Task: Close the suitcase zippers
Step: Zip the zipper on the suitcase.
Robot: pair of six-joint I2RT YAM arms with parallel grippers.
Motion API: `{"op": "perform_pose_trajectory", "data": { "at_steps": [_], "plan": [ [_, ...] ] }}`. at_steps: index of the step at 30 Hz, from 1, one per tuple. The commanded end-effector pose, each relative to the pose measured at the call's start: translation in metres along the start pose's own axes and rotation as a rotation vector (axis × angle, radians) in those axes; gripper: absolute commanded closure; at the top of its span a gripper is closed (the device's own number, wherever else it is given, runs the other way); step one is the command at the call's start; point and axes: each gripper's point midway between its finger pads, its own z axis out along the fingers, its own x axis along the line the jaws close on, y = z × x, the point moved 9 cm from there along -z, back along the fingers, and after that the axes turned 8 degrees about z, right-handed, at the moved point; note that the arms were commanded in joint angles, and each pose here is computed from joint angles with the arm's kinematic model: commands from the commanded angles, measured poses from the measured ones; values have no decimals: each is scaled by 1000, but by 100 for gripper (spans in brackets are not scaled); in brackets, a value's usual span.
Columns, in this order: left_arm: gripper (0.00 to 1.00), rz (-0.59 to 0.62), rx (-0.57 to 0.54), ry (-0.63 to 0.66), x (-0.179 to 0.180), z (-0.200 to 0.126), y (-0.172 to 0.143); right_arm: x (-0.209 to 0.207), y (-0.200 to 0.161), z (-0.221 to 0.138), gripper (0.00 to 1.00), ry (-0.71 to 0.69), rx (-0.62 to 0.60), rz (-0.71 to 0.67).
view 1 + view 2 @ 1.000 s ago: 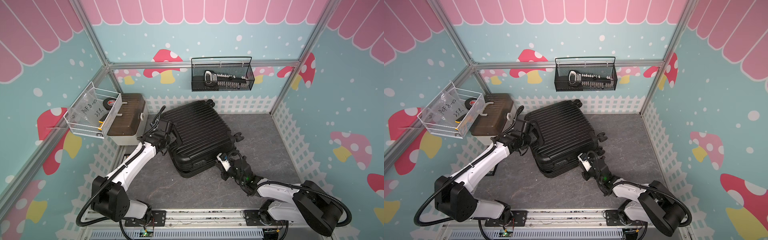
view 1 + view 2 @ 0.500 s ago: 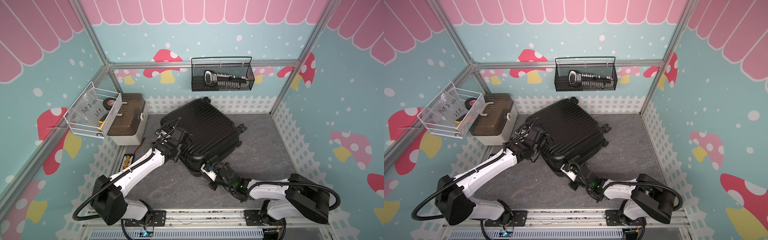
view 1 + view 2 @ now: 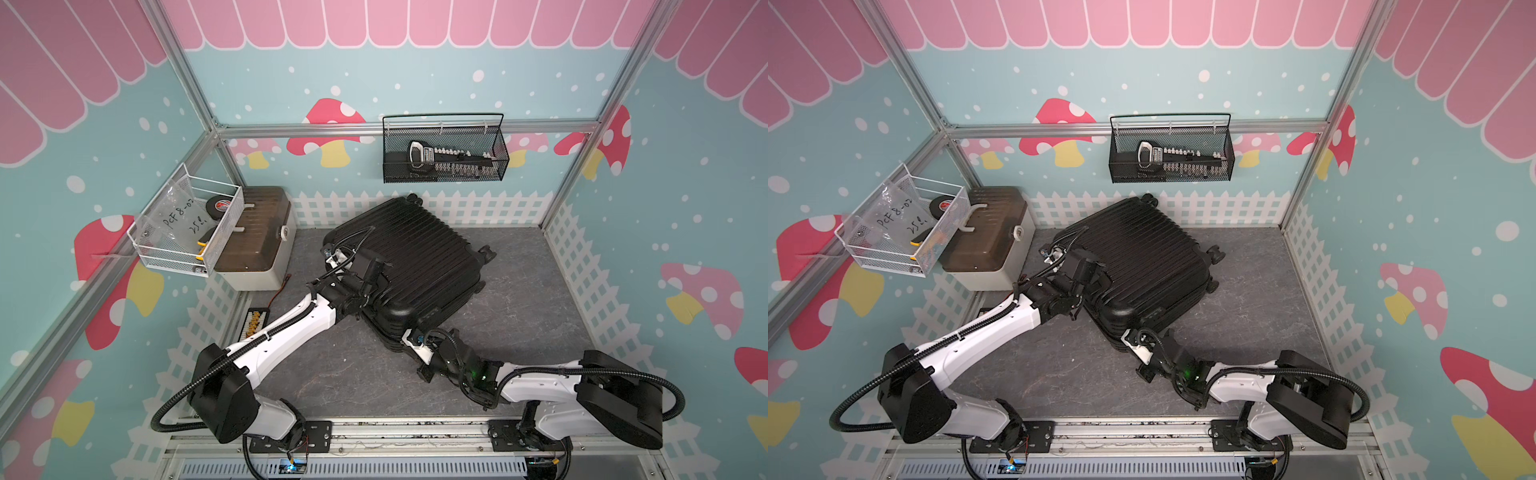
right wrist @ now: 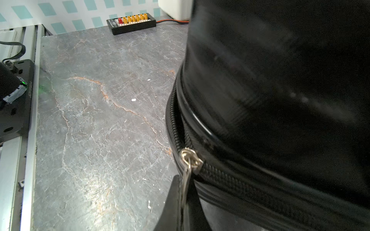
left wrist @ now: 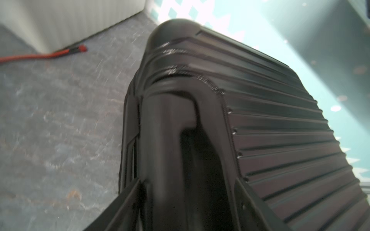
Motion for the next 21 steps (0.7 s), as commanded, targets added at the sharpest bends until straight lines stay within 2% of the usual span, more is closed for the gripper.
{"op": "perform_pose_trajectory", "data": {
  "at_steps": [1, 2, 5, 10, 13, 15, 17, 21],
  "plan": [
    [22, 338, -106, -116, -25, -12, 29, -2, 2, -14, 100, 1, -48, 13],
    [19, 422, -96, -145, -26, -14, 29, -4, 1, -18, 100, -10, -45, 15],
    [19, 717, -70, -294, -30, -23, 32, -13, -7, -31, 100, -49, -10, 25],
    [21, 1305, 75, -698, -26, -53, 16, -26, -22, -53, 100, -106, 2, 68],
    [21, 1561, 110, -994, -3, -69, 4, -32, -25, -61, 100, -124, 2, 90],
    [21, 1649, 47, -1119, 9, -73, 7, -33, -26, -62, 100, -129, 6, 95],
    [22, 1683, -4, -1206, 19, -70, 15, -35, -27, -63, 100, -131, 13, 99],
    [25, 1786, 66, -1251, 15, -58, 20, -37, -27, -63, 100, -132, 17, 107]
  ]
}}
